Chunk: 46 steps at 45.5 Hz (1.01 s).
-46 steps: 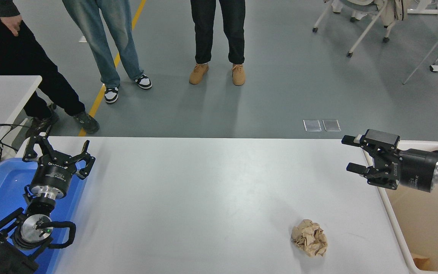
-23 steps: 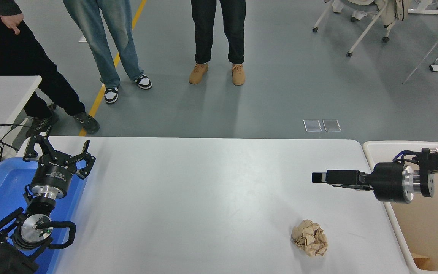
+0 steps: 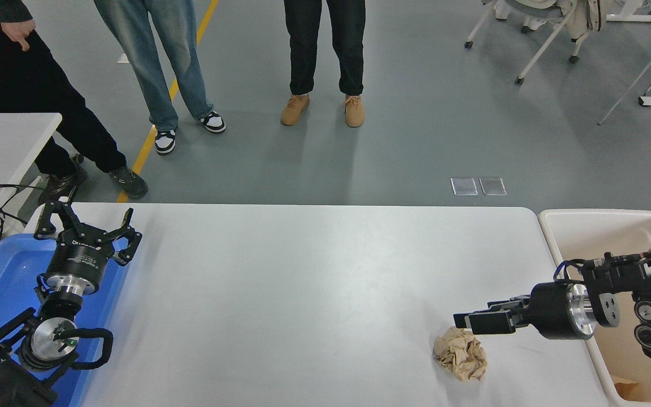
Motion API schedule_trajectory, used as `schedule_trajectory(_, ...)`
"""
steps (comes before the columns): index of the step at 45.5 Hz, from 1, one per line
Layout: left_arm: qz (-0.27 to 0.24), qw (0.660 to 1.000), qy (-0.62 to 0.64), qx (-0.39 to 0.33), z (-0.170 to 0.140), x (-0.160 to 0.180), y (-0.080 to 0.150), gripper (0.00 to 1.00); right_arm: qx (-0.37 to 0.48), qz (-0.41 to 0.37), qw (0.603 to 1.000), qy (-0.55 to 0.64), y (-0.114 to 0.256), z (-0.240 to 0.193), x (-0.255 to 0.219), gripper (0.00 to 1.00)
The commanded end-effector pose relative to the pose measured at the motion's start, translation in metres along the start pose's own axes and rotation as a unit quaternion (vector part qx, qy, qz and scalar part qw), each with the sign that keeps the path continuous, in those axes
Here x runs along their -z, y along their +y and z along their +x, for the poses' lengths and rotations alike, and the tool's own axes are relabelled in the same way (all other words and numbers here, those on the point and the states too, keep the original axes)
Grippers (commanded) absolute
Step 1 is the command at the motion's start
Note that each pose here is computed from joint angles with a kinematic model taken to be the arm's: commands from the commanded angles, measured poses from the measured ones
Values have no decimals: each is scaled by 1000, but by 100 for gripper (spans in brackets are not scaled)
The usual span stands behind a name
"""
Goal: Clean the table surface
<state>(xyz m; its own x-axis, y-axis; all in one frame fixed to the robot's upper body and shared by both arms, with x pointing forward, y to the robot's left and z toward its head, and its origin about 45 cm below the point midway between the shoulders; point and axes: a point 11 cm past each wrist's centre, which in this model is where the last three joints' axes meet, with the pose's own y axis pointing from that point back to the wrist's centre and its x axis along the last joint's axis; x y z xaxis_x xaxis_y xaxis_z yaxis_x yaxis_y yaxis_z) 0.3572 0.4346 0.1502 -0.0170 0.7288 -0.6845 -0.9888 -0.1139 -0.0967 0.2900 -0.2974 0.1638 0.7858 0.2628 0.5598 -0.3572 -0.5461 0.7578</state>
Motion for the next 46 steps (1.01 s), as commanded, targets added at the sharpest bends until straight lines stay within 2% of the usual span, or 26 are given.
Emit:
schedule_trajectory(1, 0, 1000, -1, 0, 0, -1, 0, 99, 21, -7, 999, 35, -12, -22, 0, 99)
schedule_trajectory(21, 0, 1000, 0, 0, 0, 0, 0, 99, 10, 7, 1000, 22, -44, -26, 6, 99)
schedule_trajectory(46, 0, 1000, 0, 0, 0, 0, 0, 99, -4, -14, 1000, 5, -58, -31, -9, 99)
